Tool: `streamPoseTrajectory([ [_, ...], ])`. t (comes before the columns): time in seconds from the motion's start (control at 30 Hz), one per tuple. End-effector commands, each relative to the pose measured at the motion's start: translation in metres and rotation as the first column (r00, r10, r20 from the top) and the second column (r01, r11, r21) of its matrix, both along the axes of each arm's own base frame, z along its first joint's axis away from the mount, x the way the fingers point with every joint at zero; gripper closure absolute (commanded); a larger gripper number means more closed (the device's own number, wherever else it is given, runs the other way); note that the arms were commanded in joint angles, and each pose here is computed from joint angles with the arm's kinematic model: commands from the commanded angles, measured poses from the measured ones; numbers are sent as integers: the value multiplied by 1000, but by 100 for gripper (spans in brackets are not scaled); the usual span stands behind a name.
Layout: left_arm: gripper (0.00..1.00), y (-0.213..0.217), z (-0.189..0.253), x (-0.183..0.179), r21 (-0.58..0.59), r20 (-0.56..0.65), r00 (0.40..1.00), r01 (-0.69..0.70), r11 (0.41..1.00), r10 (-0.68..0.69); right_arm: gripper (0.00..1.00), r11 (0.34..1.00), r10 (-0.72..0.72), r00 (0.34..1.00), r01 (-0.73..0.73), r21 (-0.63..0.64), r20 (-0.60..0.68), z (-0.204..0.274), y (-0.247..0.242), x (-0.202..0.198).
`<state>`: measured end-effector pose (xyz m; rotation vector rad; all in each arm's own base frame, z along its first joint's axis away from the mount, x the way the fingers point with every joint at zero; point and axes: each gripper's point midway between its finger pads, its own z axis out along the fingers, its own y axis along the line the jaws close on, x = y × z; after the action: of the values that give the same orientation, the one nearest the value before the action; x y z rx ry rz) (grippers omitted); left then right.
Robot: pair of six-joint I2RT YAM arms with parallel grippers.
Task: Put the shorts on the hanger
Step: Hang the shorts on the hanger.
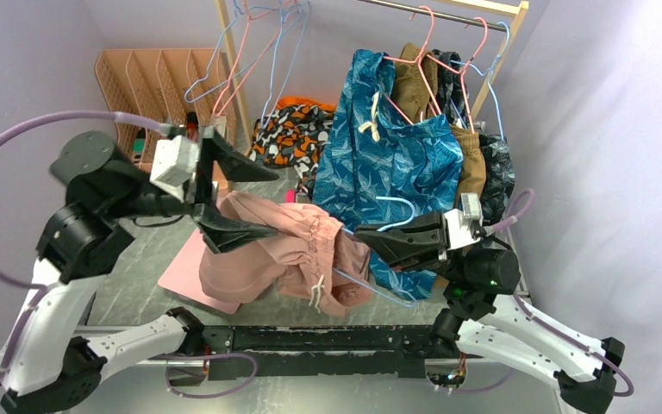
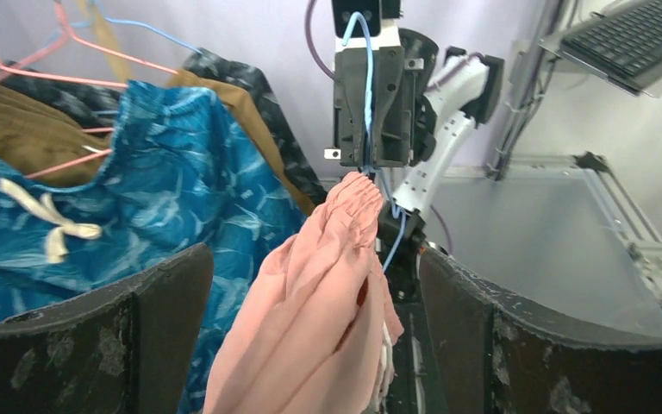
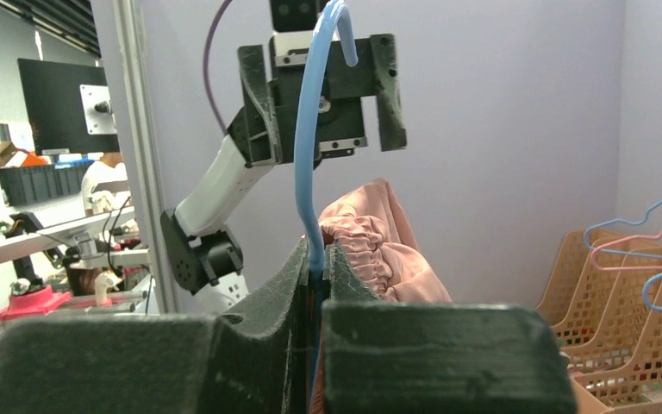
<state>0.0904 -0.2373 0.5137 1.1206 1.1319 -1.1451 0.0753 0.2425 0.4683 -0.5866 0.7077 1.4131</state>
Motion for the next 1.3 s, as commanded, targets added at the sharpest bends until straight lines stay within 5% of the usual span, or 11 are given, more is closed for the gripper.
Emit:
streamPoseTrajectory([
  [0.0,8,-15,-13,-13,47,-15,983,181,982,-181,100,1000,-11,1000,12,-1,18,-1,-7,-4],
  [0.4,28,-34,-68,7,173,-167,971,200,964,-172,100,994,-101,995,100,-40,-24,-20,-9,12],
  [0.7,23,-35,-94,12,254,-171,976,178,951,-137,100,995,-81,997,79,-61,-17,-15,2,14],
  [1.27,81,-49,-96,3,219,-163,959,266,939,-234,100,997,-56,998,53,-61,-35,-9,11,17],
])
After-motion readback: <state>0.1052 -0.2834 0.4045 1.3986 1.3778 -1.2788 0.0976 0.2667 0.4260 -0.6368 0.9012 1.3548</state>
